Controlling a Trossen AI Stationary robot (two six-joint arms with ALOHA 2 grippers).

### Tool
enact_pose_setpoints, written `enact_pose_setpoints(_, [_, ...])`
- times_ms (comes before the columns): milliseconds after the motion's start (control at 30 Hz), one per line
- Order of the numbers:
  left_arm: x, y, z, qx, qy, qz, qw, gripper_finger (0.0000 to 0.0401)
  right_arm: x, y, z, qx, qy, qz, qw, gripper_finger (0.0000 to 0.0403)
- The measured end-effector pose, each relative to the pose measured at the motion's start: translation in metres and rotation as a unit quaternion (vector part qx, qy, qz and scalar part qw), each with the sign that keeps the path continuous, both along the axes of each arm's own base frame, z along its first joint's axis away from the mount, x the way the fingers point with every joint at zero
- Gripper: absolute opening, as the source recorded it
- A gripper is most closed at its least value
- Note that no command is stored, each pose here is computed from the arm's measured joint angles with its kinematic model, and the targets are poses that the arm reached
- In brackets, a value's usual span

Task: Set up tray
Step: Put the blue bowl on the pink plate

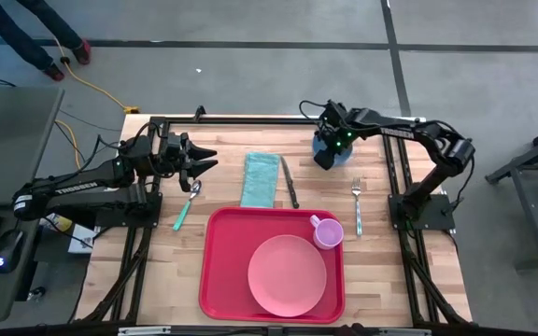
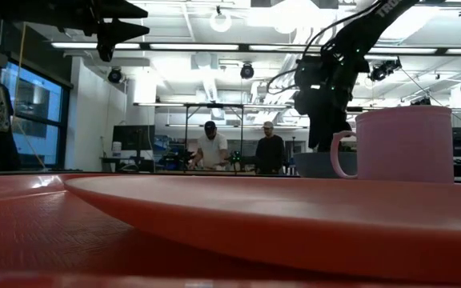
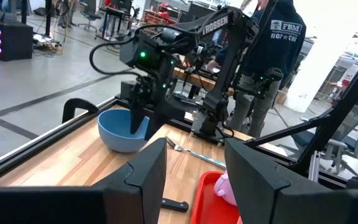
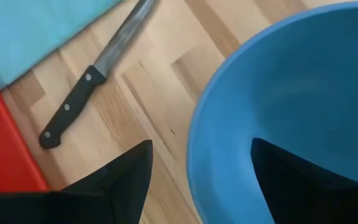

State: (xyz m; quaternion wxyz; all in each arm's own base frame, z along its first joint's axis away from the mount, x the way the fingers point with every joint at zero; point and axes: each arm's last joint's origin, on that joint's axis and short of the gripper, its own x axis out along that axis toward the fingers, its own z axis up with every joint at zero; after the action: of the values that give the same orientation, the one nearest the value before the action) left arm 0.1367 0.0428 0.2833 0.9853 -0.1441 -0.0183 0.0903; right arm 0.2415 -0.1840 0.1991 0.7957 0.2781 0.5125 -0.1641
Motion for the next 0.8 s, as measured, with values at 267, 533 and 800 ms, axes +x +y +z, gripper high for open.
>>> enact_pose_setpoints(267, [0.0,0.0,0.0,0.0,0.0,0.0,1.0,0.0195,0.0038,0.0001,-0.0038,-0.015,0.015,-0.017,1.0,0.0233])
enact_pose_setpoints(533, [0.0,0.0,-0.0001,0.0,0.0,0.0,1.0,0.0195,0.0049,0.0,-0.0032,-0.01,0.005,-0.013,1.0,0.0147])
enact_pose_setpoints(800, [0.0,0.0,-0.0001,0.0,0.0,0.0,1.0,0.0195,0.0065,-0.0008,-0.0025,-0.012,-0.007,-0.01,1.0,0.012])
